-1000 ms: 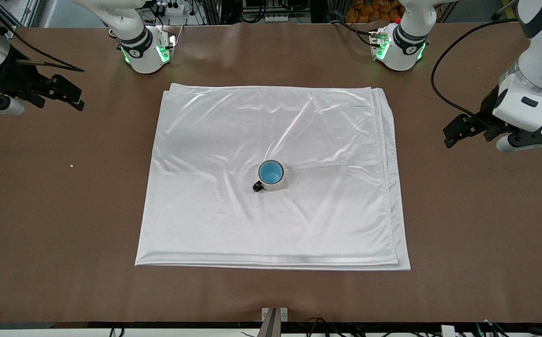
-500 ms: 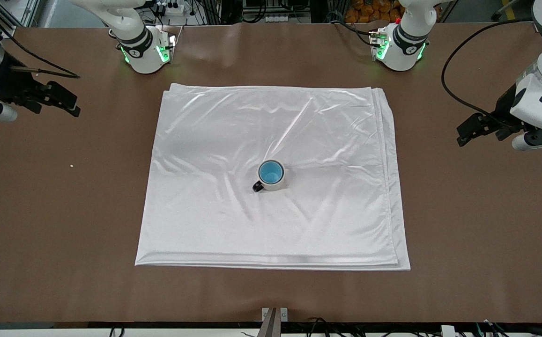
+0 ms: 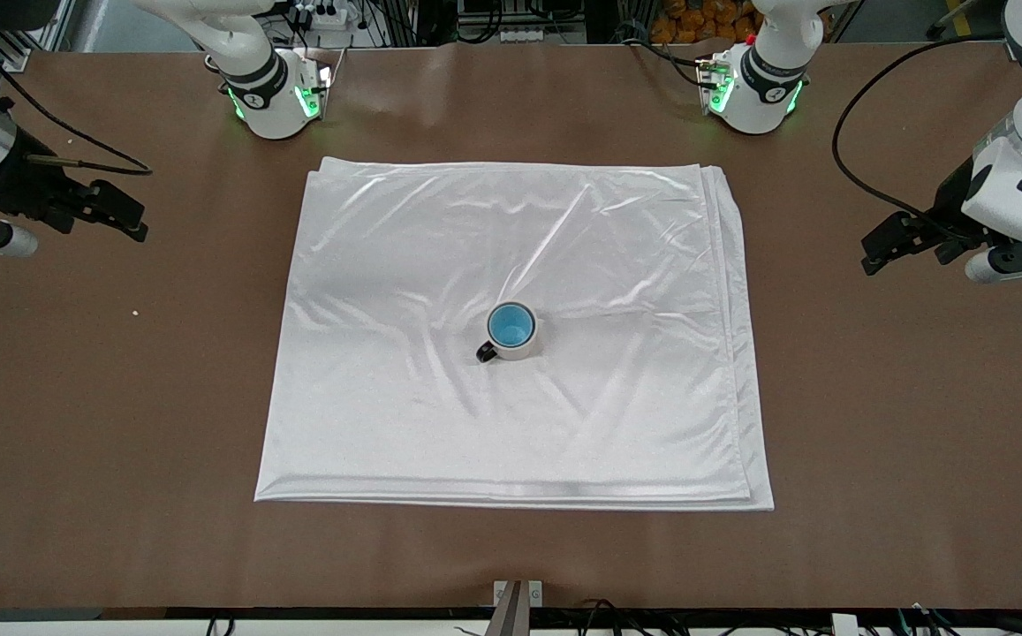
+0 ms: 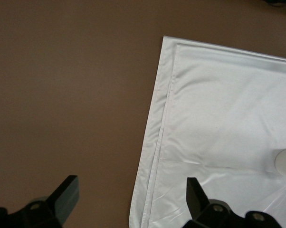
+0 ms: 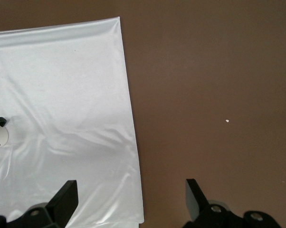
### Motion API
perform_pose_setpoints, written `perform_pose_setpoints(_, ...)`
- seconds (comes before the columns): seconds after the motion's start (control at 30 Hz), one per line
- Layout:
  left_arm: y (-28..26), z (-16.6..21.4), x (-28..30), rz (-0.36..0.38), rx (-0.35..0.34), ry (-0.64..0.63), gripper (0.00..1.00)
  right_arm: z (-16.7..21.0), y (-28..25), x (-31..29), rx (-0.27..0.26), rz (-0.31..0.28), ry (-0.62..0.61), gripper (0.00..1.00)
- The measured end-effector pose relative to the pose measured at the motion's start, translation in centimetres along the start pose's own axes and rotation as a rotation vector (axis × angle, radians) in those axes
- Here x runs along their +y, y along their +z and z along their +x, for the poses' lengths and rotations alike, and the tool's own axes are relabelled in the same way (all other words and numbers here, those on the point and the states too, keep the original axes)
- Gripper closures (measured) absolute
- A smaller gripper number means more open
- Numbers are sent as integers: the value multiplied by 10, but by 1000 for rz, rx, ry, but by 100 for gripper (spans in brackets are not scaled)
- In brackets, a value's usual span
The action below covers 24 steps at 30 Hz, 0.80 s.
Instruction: Place blue cup into white mug on cloth
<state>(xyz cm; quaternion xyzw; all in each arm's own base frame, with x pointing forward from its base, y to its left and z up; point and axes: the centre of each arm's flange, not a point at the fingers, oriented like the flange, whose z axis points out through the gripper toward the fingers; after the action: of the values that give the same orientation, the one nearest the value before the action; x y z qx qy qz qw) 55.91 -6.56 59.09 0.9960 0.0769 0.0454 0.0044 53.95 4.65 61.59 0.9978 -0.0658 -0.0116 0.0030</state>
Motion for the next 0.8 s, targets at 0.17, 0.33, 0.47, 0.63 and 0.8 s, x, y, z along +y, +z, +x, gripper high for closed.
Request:
perform_pose_setpoints(0.17, 0, 0, 0, 0, 0, 0, 0, 0, 1, 2, 0, -5, 1, 0)
perform_pose_setpoints(0.33, 0, 0, 0, 0, 0, 1, 0, 1, 1, 6, -1, -7, -2, 0)
perform_pose_setpoints(0.47, 0, 0, 0, 0, 0, 2, 0, 2, 1, 12, -1, -7, -9, 0)
perform_pose_setpoints(0.63, 0, 0, 0, 0, 0, 8, 0, 3, 1, 15, -1, -6, -12, 0)
perform_pose_setpoints(0.8, -4, -2, -1, 2, 1, 31, 0, 3, 1, 15, -1, -6, -14, 0)
